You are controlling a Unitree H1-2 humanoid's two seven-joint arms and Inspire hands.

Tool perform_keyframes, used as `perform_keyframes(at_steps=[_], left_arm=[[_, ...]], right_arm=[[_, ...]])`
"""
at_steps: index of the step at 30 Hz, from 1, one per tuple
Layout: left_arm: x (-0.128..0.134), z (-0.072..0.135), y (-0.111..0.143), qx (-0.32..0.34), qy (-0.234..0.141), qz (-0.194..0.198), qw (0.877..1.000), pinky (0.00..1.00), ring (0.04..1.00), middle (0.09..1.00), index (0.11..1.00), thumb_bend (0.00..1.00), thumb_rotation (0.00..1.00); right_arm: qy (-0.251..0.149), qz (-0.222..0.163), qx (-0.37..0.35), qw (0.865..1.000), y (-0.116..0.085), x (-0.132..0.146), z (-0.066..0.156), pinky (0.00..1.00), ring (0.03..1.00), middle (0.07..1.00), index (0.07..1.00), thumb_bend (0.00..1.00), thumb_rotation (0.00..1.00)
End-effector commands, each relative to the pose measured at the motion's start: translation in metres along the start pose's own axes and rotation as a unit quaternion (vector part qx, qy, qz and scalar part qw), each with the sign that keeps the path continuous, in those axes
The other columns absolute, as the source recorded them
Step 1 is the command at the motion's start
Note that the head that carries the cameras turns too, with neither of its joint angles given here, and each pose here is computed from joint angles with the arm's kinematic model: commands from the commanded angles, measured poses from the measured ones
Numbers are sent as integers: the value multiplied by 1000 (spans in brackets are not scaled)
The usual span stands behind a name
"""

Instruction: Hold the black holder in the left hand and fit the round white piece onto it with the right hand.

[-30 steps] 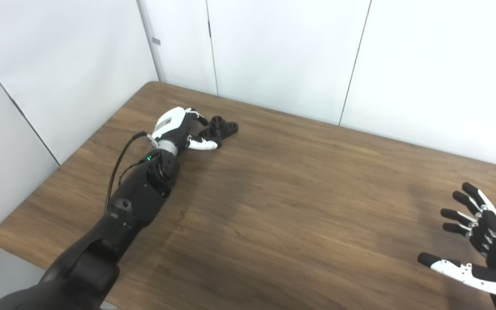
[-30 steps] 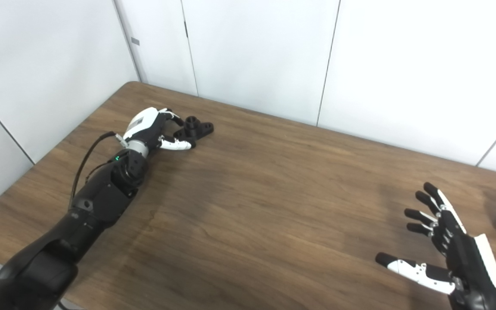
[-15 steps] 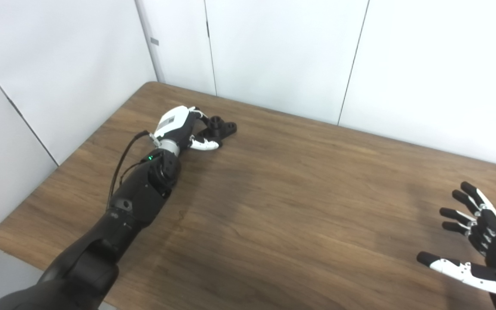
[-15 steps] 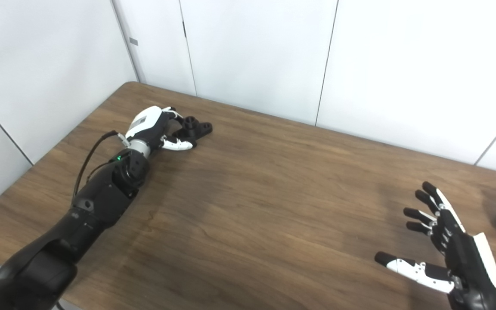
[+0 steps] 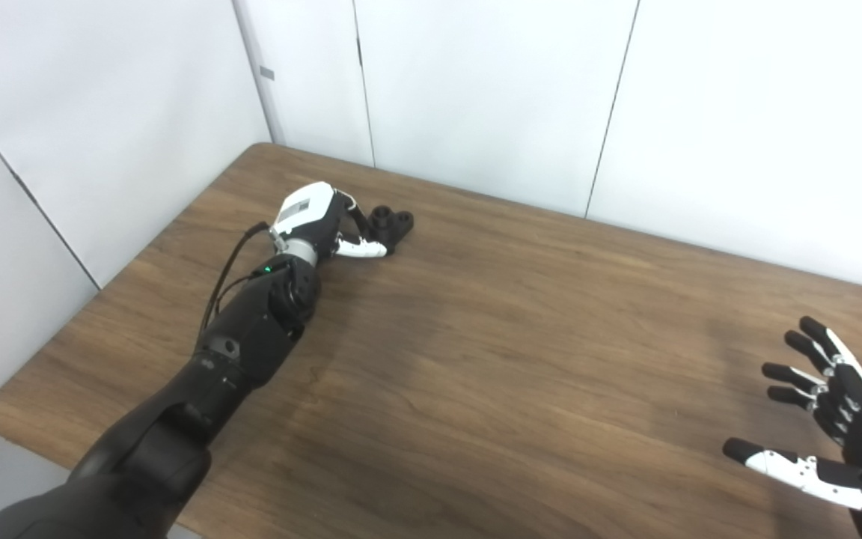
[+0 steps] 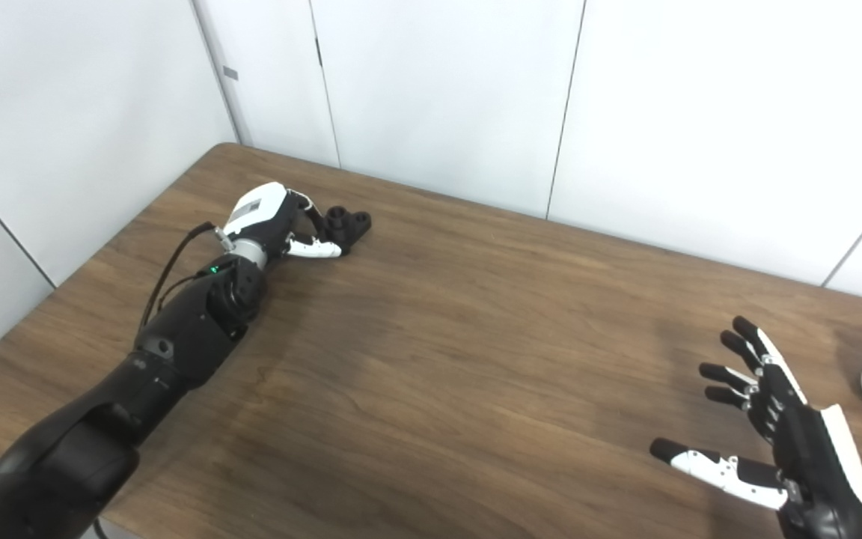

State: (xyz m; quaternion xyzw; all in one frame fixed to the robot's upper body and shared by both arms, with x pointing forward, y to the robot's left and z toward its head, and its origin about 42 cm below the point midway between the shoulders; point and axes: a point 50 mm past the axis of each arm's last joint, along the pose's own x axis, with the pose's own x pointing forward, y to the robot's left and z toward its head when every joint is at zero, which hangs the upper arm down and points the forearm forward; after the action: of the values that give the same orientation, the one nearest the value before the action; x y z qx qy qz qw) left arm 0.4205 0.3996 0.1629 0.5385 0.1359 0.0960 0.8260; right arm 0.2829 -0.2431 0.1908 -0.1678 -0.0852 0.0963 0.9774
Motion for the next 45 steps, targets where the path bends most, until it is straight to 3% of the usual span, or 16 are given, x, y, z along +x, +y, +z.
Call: perform_keyframes(at_steps=[1, 7, 14, 18, 29, 37, 41, 45], left_arm=[[-14, -17, -35, 10, 19, -58, 998, 908, 933, 851, 484, 523, 54], [-27, -10, -37, -11, -33, -54, 998, 908, 936, 842, 484, 523, 55], [-56, 9, -38, -47, -151, -79, 984, 908, 955, 873, 484, 524, 59], [-75, 27, -40, -39, -223, -94, 969, 858, 936, 875, 484, 525, 62], [-116, 81, -55, -38, -345, -148, 926, 861, 941, 860, 482, 524, 54], [-128, 105, -81, -13, -400, -180, 899, 796, 918, 843, 482, 524, 54], [-132, 109, -98, 3, -421, -189, 887, 867, 908, 837, 482, 524, 57], [-133, 111, -111, 30, -461, -194, 865, 876, 905, 833, 482, 525, 58]], right_arm=[[-39, -9, -7, 999, -5, 6, 15, 738, 787, 912, 933, 722, 0], [-39, -14, -7, 999, -3, 7, 14, 727, 780, 906, 923, 739, 8], [-40, -9, -6, 999, -2, 9, 10, 746, 788, 903, 928, 740, 21], [-47, -9, -4, 999, -1, 12, 8, 725, 779, 899, 922, 758, 40], [-70, -24, -13, 997, -2, 20, 12, 701, 773, 907, 926, 774, 143], [-89, -37, -18, 995, -10, 28, 22, 653, 774, 884, 907, 787, 186], [-91, -41, -25, 995, -15, 29, 26, 634, 772, 890, 911, 793, 203], [-89, -45, -34, 994, -17, 27, 27, 633, 777, 893, 911, 788, 231]])
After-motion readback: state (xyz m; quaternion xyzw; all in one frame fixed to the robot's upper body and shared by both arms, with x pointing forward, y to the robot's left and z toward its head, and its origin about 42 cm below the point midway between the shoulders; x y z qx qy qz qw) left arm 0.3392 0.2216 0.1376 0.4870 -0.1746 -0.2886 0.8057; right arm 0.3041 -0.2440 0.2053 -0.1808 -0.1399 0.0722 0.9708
